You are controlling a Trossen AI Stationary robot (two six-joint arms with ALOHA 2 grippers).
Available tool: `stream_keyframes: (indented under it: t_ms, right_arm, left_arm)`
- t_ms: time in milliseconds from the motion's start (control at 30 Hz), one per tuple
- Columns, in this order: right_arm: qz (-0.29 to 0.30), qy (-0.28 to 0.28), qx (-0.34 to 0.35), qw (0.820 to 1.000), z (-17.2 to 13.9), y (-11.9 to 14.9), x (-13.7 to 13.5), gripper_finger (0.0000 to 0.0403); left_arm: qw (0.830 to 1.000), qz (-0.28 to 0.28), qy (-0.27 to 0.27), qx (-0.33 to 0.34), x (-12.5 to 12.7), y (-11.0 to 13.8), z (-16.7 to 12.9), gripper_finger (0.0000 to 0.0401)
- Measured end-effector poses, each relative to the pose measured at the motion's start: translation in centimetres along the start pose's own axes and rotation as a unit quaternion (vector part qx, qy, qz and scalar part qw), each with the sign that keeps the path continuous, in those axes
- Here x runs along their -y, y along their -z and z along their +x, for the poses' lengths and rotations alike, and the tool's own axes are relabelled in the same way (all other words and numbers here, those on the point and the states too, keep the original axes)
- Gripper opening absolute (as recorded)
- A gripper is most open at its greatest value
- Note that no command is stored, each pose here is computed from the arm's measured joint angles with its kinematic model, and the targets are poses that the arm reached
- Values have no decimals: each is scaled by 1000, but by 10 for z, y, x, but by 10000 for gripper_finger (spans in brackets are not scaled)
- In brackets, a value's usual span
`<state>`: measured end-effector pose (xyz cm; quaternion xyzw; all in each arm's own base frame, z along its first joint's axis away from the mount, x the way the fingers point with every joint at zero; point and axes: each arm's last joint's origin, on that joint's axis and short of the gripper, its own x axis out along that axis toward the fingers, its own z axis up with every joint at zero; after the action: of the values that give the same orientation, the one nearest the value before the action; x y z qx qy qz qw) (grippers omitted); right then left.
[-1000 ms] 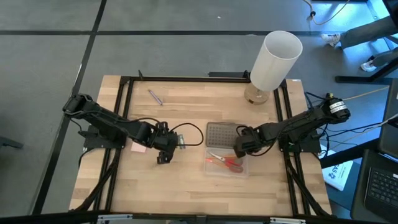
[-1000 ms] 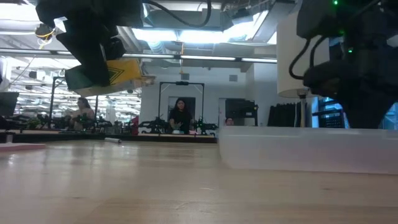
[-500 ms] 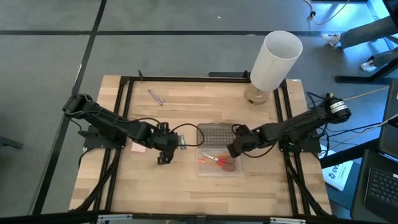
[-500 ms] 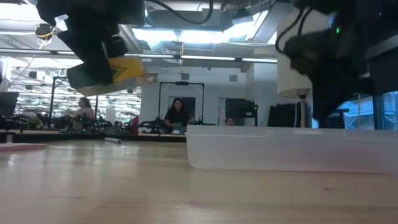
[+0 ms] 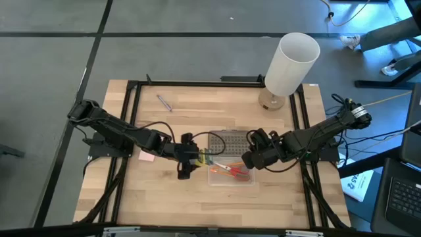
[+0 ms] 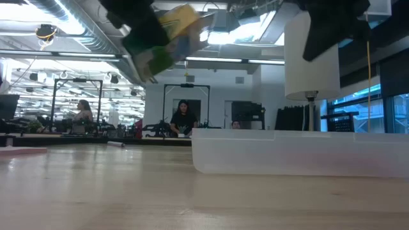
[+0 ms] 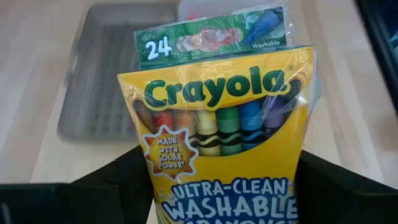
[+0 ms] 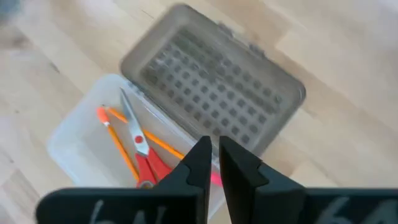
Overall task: Pack school essentials
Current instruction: Put the crayon box into the supply box
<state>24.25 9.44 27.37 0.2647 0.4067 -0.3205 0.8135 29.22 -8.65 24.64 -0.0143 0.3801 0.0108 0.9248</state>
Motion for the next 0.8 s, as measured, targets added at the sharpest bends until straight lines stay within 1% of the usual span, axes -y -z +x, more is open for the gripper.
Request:
stream_keyframes:
  t_ms: [167,267,333,433,567,667,800]
  right_arm:
    - [-34,-24,8,999,-13,-1,-8,35]
    - [-39,-40,9,998,-22,0,-13,35]
    - [-42,-48,9,998,-26,1,-15,35]
    - [-47,-53,14,997,-30,4,-17,35]
    - [-52,-55,15,997,-32,6,-18,35]
    - [-55,-52,13,997,-30,7,-17,35]
    - [-55,-51,13,997,-30,7,-17,35]
  left_arm:
    - [999,35,17,34,10,-4,17,279]
    - [997,56,23,48,16,-4,30,279]
    - [995,65,30,70,20,-7,35,279]
    - [992,83,34,89,26,-7,46,279]
    - [989,76,39,120,28,-11,55,279]
    - [991,75,30,107,25,-7,68,279]
    - [992,72,23,106,22,-2,87,279]
